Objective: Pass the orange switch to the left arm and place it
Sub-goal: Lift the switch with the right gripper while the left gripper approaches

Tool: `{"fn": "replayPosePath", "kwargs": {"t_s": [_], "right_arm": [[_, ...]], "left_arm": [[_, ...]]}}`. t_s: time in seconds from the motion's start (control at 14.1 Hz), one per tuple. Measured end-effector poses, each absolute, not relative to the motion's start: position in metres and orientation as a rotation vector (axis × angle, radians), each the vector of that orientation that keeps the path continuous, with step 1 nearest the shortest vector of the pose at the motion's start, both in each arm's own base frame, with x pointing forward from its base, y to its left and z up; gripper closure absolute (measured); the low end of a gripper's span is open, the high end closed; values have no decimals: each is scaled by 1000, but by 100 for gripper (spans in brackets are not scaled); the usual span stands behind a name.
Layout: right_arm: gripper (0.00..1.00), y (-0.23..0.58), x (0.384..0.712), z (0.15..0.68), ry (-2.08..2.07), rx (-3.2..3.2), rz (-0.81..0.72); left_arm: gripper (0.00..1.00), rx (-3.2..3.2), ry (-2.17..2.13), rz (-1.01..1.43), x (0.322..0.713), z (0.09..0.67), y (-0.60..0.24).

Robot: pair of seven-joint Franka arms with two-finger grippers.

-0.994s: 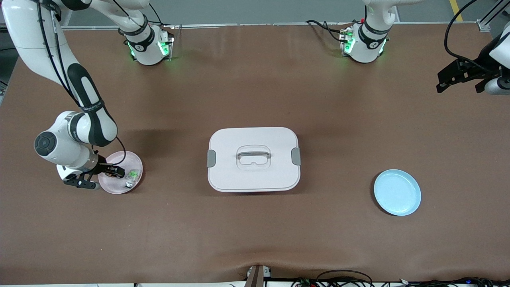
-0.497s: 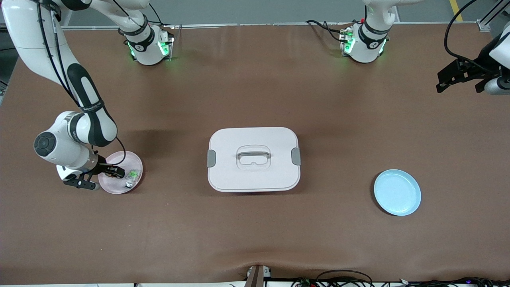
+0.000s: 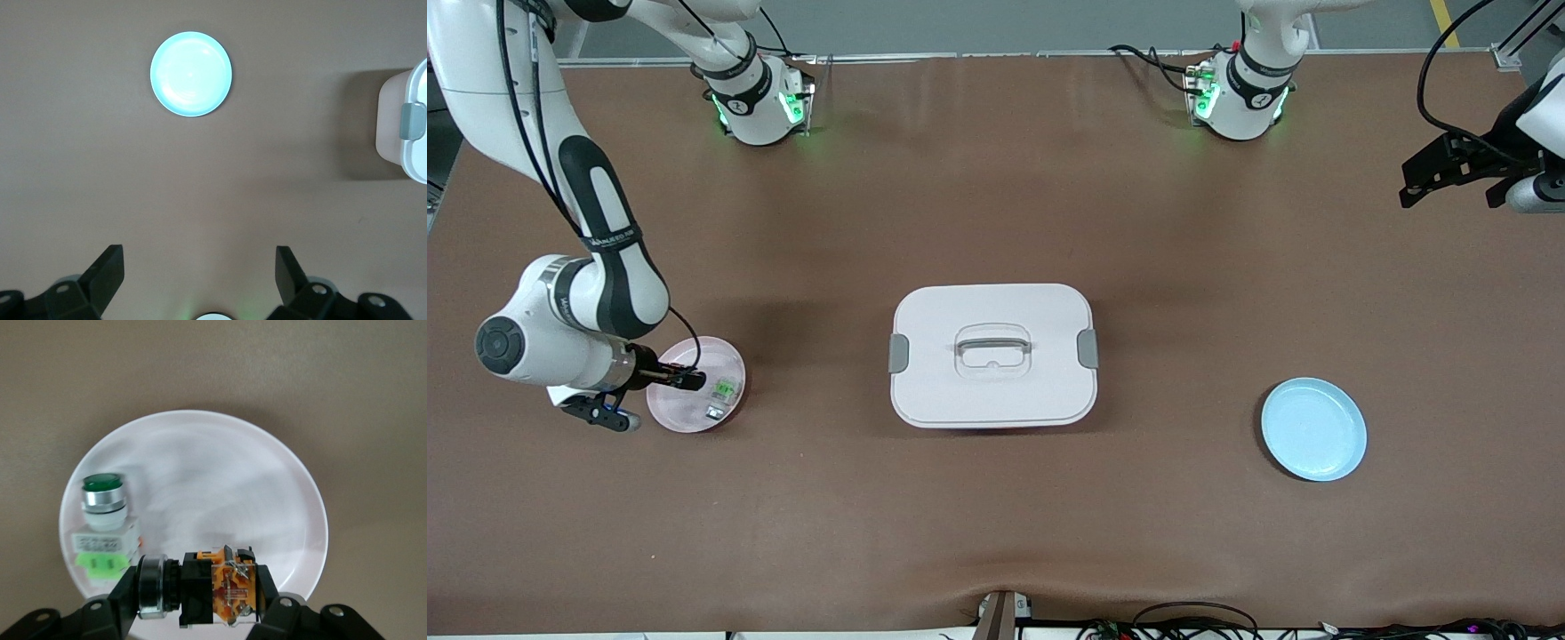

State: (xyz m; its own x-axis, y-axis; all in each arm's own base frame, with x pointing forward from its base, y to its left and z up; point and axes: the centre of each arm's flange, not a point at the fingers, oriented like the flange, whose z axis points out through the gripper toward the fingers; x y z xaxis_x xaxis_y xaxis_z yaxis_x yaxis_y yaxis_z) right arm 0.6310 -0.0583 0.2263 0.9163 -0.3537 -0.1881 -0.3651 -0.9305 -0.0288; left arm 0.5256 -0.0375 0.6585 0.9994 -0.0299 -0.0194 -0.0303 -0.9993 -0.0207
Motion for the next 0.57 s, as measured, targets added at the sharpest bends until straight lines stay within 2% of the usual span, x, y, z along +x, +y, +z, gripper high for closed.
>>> {"fn": "replayPosePath", "kwargs": {"t_s": [0.57], "right_arm": [[28,21,629,290,929,-2599,540]], "left_arm": [[0,-3120,46,30,526,659,-37]]}}
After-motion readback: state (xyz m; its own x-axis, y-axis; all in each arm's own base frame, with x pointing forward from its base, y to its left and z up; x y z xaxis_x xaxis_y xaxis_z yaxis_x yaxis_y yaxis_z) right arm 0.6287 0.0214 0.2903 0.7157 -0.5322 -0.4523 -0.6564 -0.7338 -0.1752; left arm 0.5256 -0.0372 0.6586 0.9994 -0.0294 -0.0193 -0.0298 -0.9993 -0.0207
